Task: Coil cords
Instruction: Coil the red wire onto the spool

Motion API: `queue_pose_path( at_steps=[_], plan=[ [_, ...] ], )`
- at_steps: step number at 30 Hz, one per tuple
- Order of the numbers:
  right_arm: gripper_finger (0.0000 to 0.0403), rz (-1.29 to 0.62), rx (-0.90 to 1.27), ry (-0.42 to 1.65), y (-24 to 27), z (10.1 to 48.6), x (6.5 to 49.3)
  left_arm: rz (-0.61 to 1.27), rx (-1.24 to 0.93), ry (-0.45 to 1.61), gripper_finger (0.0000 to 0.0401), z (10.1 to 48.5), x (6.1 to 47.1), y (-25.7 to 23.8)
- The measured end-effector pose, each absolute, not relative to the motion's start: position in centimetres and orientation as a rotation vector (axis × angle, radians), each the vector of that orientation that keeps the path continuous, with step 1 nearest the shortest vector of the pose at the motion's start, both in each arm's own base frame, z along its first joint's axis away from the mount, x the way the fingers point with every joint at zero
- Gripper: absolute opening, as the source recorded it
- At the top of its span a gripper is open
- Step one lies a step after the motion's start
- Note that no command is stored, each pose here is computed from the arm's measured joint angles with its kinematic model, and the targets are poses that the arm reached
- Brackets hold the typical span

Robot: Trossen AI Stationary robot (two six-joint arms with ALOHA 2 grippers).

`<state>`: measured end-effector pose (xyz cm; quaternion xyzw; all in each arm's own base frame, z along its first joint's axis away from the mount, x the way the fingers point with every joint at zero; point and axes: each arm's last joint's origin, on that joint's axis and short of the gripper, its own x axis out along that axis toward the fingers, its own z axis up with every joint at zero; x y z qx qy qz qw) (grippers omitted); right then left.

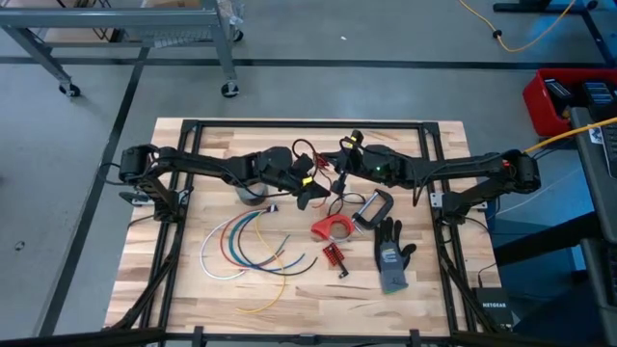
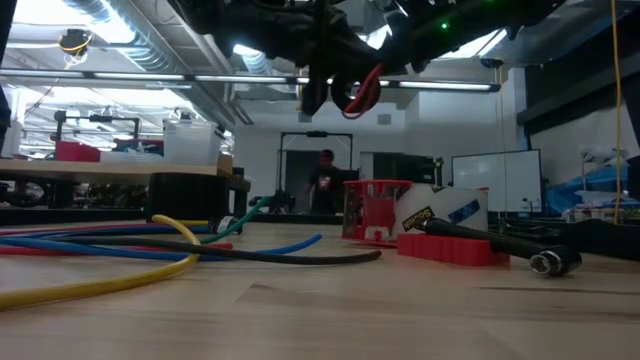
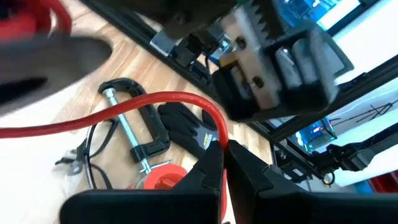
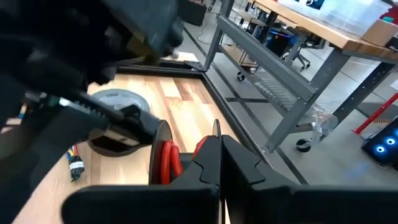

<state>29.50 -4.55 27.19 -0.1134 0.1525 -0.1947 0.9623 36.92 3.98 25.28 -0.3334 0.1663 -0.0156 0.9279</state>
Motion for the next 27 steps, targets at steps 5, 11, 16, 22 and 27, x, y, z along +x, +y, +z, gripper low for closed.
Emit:
queue_pose_path(
  at_steps=[5, 11, 16, 22, 27],
  plan=[
    [0.0003, -0.435, -0.219, 0.281, -4.7, 27.5, 29.5, -0.038, -0.677, 0.347, 0.0000, 25.2, 37.0, 3.5],
    [0.0003, -0.455, -0.148, 0.164, -4.7, 28.4, 29.7, 0.032, -0.634, 0.345, 0.0000, 25.0, 37.0, 3.3],
    [0.0003, -0.470, -0.081, 0.081, -4.7, 29.1, 29.7, 0.057, -0.631, 0.339, 0.0000, 25.0, 37.0, 3.5],
    [0.0003, -0.539, -0.043, -0.009, -4.9, 29.9, 29.7, 0.055, -0.636, 0.341, 0.0000, 25.0, 37.0, 3.4],
    [0.0003, -0.625, -0.014, -0.065, -5.1, 30.4, 29.5, 0.039, -0.659, 0.330, 0.0000, 25.2, 37.0, 3.2]
  ],
)
